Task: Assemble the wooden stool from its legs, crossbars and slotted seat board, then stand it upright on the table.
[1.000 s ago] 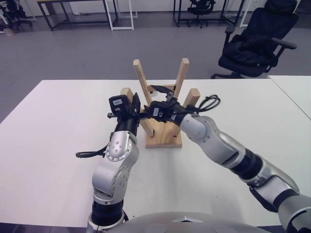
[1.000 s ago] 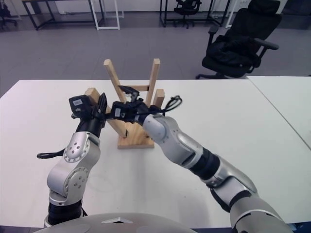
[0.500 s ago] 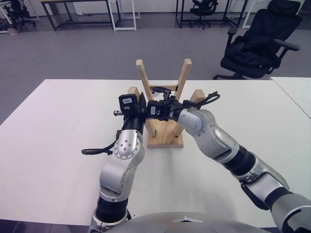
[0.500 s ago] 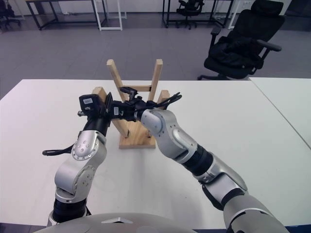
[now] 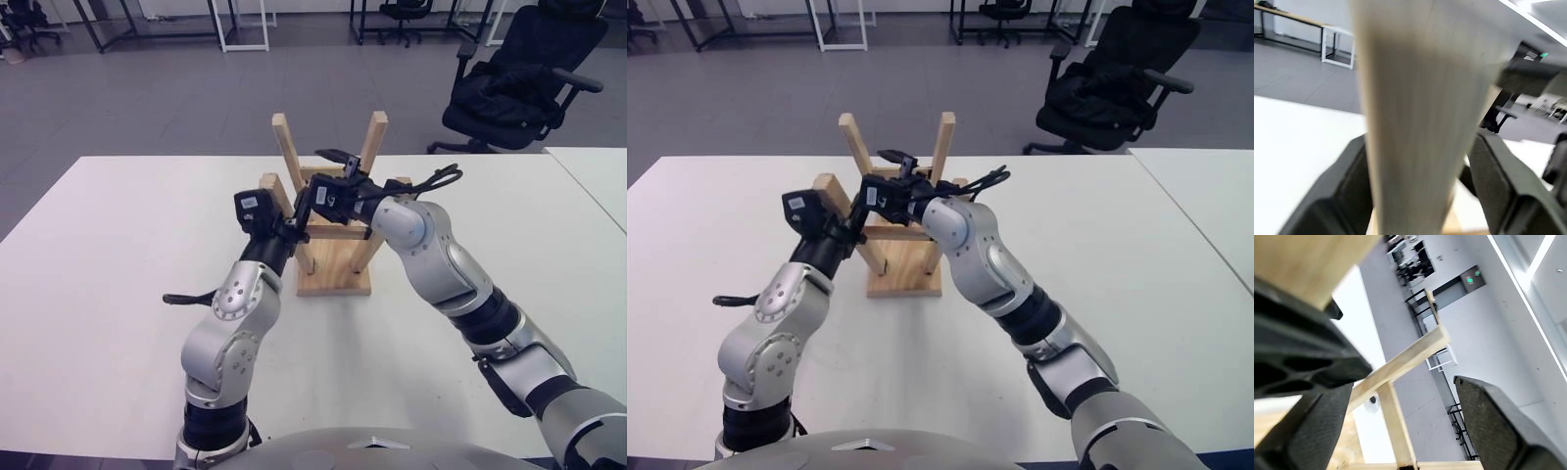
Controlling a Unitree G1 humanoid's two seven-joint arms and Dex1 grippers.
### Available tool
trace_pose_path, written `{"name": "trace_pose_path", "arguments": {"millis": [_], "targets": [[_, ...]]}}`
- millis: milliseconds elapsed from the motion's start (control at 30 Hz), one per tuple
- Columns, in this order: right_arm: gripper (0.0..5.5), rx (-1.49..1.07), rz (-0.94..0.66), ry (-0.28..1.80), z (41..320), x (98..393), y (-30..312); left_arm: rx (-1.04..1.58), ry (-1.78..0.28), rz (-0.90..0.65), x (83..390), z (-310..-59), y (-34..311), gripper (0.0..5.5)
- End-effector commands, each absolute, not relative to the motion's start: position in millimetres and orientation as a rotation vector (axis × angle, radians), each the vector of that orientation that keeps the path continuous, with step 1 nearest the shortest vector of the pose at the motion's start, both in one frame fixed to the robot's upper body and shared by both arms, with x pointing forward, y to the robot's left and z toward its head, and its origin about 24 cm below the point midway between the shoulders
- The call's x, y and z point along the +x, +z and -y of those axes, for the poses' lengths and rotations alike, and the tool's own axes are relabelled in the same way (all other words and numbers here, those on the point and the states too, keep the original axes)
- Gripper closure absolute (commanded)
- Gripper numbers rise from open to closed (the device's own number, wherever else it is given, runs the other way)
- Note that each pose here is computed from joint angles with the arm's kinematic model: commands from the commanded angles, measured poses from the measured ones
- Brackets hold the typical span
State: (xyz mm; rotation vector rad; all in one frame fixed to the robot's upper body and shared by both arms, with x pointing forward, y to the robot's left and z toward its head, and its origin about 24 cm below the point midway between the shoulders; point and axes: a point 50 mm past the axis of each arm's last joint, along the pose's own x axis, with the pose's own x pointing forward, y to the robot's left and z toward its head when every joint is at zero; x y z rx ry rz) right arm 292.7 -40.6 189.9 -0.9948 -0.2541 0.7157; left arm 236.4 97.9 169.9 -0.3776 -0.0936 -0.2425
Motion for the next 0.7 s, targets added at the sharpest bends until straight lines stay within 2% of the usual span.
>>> {"name": "trace_pose_path", "arguments": {"millis": [33, 200, 267, 333, 433, 467, 533, 567, 600, 700], "targets": [[1.67, -0.971, 0.398, 0.604, 57, 297, 228, -0.343, -0.286, 0.268, 232, -118, 217, 2.09], [1.67, -0.569, 0.46, 0.581, 95, 301, 279, -0.246, -0.358, 0.423, 240, -143, 274, 1.18], [1.67, -0.385, 0.496, 0.597, 117, 304, 300, -0.152, -0.396, 0.488, 245, -146, 302, 1.18], [1.67, -0.19, 0.455, 0.61, 142, 308, 304, -0.076, -0.44, 0.47, 254, -146, 309, 1.18], [1.67, -0.059, 0.235, 0.753, 134, 306, 251, -0.11, -0.469, 0.207, 274, -145, 246, 1.18], [1.67, -0.001, 0.1, 0.772, 128, 307, 217, -0.138, -0.493, 0.088, 278, -139, 211, 1.18], [1.67, 0.026, -0.239, 0.689, 125, 304, 141, 0.004, -0.456, -0.119, 280, -134, 132, 1.18], [1.67, 0.003, -0.321, 0.644, 125, 300, 120, 0.021, -0.501, -0.192, 269, -127, 103, 1.18], [1.67, 0.004, -0.321, 0.631, 123, 299, 119, 0.02, -0.549, -0.206, 260, -120, 95, 1.18], [1.67, 0.041, -0.199, 0.623, 123, 307, 150, -0.051, -0.569, -0.132, 262, -112, 113, 1.18]]}}
